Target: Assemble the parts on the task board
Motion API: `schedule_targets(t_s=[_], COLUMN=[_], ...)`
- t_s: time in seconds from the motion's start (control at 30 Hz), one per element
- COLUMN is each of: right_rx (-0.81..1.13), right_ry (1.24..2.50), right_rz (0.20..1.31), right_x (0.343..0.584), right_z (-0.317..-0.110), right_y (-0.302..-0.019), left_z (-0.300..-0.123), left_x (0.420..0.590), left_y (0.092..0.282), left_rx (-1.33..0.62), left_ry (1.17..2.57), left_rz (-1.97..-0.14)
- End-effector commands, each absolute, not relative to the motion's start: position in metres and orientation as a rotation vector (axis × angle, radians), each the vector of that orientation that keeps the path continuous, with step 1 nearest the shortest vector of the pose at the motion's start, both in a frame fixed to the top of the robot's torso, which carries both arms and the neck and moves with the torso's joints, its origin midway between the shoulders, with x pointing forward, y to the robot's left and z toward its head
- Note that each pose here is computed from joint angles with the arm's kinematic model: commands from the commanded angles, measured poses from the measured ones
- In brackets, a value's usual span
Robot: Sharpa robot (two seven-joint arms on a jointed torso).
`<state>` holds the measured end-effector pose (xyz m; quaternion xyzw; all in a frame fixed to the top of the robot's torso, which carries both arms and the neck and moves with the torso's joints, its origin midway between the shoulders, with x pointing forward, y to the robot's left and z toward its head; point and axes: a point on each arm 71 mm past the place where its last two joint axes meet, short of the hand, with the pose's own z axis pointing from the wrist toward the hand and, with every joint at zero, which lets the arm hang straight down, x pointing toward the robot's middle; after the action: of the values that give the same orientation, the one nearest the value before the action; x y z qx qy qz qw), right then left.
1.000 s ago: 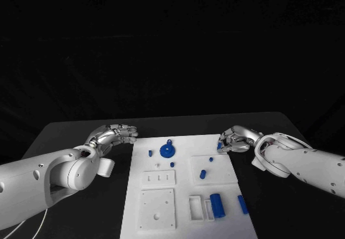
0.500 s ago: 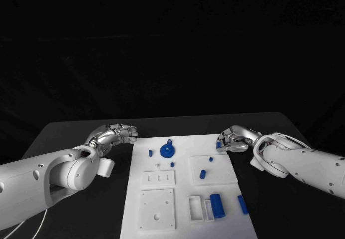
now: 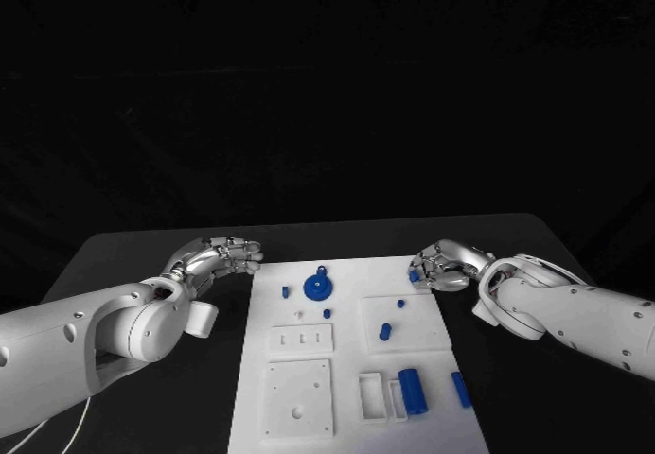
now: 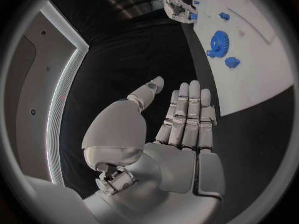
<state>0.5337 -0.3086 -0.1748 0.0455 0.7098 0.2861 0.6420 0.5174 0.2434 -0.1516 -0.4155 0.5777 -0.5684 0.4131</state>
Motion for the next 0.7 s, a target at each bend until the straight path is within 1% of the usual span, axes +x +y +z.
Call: schedule_targets(t_s=[0.03, 0.17, 0.43, 0.7], right_rx=[0.104, 0.105, 0.043, -0.017], right_ry=[1.624, 1.615, 1.571, 1.529], right_rz=[0.65, 0.646, 0.61, 0.58], right_x=[0.532, 0.531, 0.536, 0.536], right_z=[-0.177, -0.174, -0.151, -0.132], right_y=[-0.306, -0.303, -0.283, -0.256], left_z=[-0.151, -0.152, -0.152, -0.14], left_x=[0.516, 0.515, 0.51, 0.509], left_y=[0.238, 0.236, 0.225, 0.216], left_rx=[-1.005, -0.982, -0.902, -0.878], left_ry=[1.492, 1.519, 1.63, 1.682], left_rz=[-1.452, -1.452, -1.439, -1.414])
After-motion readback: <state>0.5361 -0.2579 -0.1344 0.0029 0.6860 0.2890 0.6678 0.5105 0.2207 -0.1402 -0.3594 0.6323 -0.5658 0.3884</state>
